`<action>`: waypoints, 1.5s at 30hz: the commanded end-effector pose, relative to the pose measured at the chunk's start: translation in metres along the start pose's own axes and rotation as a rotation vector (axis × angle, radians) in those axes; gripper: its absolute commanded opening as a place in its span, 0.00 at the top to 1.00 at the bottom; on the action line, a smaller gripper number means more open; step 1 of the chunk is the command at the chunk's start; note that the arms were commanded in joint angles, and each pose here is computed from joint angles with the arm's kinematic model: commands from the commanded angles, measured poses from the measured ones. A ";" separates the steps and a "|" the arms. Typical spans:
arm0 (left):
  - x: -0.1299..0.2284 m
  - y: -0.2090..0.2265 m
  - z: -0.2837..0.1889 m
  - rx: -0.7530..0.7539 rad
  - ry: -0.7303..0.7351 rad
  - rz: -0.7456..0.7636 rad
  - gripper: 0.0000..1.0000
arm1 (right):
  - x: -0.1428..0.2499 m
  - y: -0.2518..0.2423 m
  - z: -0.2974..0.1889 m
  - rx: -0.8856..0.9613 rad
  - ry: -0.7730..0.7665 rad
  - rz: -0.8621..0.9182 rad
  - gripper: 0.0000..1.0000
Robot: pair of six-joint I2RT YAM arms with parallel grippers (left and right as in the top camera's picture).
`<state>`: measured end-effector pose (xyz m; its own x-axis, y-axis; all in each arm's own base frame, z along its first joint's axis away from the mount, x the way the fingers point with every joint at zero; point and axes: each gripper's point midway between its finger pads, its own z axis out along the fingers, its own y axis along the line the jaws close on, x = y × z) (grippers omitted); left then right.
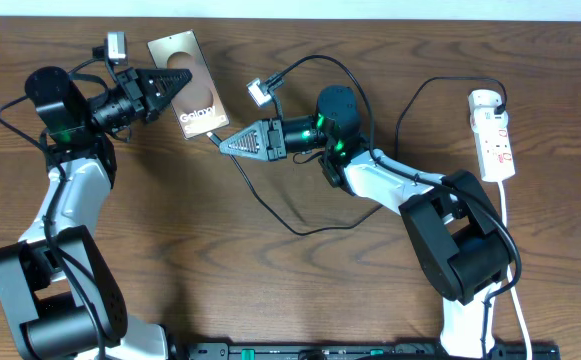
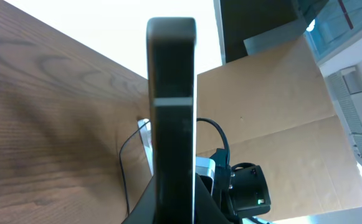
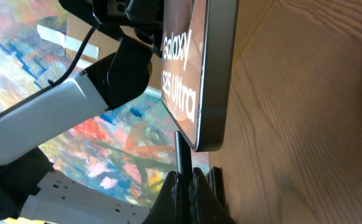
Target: Plug charger to phone and switch on socket
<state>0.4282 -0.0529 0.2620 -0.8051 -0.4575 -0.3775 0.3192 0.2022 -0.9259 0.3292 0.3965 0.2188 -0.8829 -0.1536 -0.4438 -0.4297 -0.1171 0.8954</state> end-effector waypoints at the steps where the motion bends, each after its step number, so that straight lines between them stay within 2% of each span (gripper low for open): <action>1: 0.017 -0.017 0.004 0.053 0.101 0.024 0.92 | -0.036 -0.002 -0.003 0.047 -0.171 -0.025 0.99; 23: 0.008 -0.012 0.005 0.028 0.049 0.019 0.93 | -0.035 -0.003 -0.008 0.045 -0.161 -0.027 0.99; 33: -0.024 0.003 0.001 -0.056 -0.135 -0.005 0.93 | -0.028 0.000 -0.007 0.028 -0.118 0.002 0.99; 45: -0.044 0.012 -0.029 -0.088 -0.225 -0.054 0.93 | -0.038 -0.005 -0.015 0.047 -0.164 0.006 0.99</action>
<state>0.4536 -0.0099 0.2585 -0.6978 -0.6396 -0.3226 0.2145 0.2431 -0.9460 0.3565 0.3895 0.2219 -0.9075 -0.0371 -0.4185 -0.4151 -0.0735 0.9068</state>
